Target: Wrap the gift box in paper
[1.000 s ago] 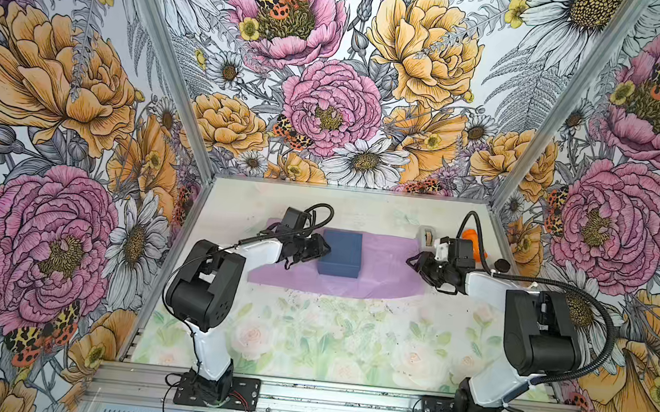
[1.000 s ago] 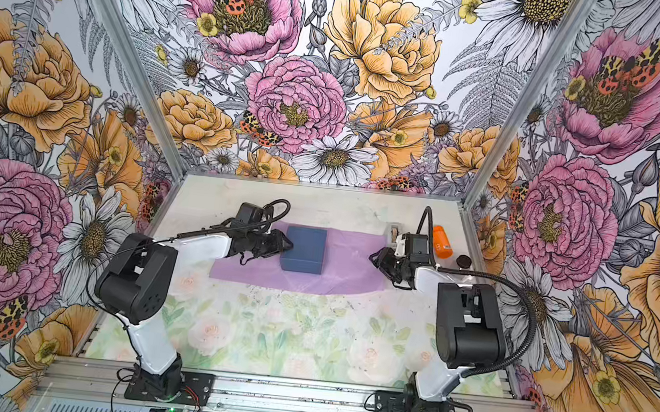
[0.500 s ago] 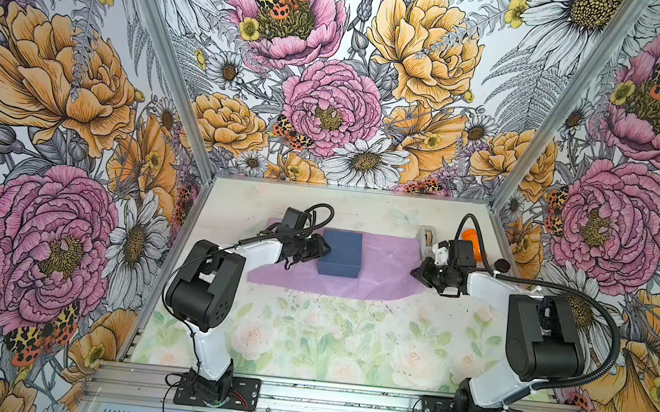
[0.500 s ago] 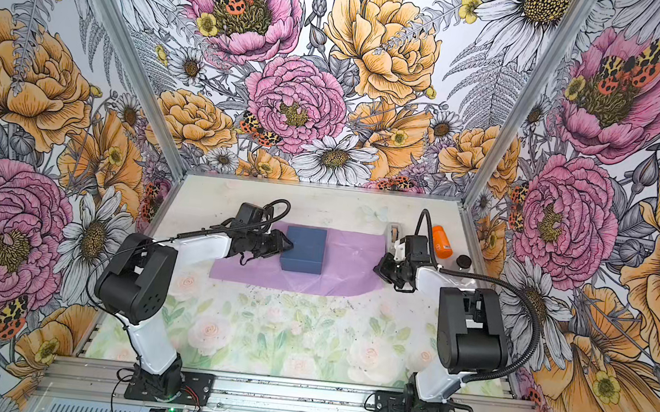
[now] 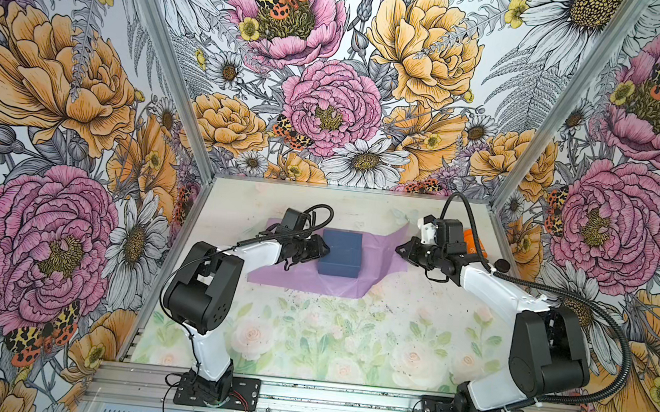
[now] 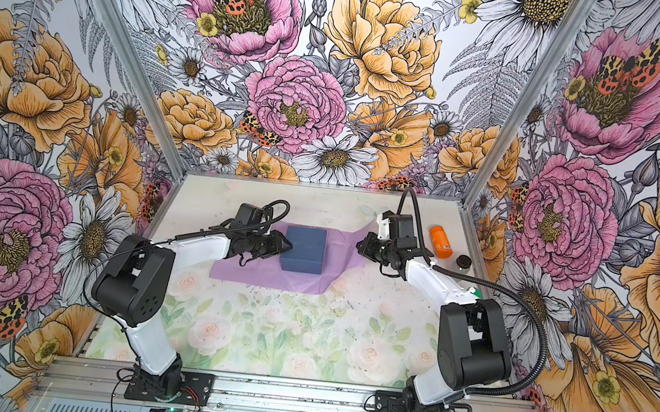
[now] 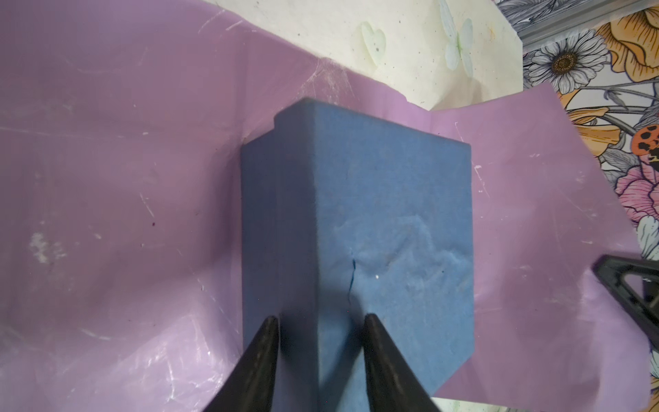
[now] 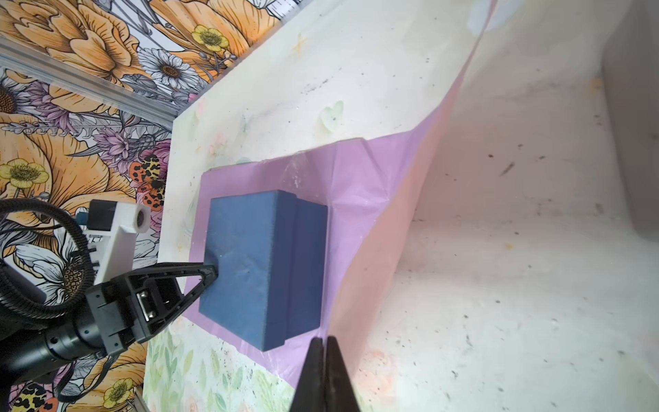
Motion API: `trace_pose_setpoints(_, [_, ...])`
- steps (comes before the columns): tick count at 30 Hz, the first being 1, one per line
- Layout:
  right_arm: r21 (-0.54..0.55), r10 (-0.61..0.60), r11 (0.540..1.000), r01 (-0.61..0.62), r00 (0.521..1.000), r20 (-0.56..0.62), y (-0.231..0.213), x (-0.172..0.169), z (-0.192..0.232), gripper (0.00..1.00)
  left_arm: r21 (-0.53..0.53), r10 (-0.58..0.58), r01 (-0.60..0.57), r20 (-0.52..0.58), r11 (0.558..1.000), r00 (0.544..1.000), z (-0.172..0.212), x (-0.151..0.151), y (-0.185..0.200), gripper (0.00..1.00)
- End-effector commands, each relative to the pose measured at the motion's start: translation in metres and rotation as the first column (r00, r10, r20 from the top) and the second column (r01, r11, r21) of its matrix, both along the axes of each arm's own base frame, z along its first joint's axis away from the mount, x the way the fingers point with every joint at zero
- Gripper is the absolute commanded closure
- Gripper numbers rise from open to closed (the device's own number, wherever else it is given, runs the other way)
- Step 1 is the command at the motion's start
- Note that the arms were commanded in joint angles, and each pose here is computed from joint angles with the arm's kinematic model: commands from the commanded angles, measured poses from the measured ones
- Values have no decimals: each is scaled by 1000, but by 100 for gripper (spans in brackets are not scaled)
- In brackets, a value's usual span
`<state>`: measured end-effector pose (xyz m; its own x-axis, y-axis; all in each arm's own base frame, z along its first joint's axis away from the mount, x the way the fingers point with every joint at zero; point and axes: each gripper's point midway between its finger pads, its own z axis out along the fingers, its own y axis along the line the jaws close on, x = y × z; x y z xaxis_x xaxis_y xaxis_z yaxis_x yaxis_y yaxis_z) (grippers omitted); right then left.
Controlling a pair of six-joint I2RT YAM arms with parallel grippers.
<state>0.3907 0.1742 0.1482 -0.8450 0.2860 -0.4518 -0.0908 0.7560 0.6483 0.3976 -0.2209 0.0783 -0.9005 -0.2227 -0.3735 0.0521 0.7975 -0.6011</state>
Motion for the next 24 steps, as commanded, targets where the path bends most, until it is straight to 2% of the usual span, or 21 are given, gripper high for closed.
trace_pose_setpoints(1, [0, 5, 1000, -5, 997, 71, 13, 8, 29, 100, 128, 17, 1, -136, 992, 991, -40, -33, 22, 59])
trace_pose_setpoints(10, [-33, 137, 991, -133, 978, 155, 58, 1, 52, 100, 131, 18, 0, -133, 991, 991, -39, -35, 23, 59])
trace_pose_setpoints(17, [-52, 263, 965, -258, 948, 181, 100, -2, 51, 100, 109, 24, -10, -135, 994, 990, -40, -34, 22, 60])
trace_pose_setpoints(24, [-51, 339, 941, -336, 925, 173, 129, -1, 42, 100, 77, 41, -31, -133, 997, 990, -38, -32, 23, 60])
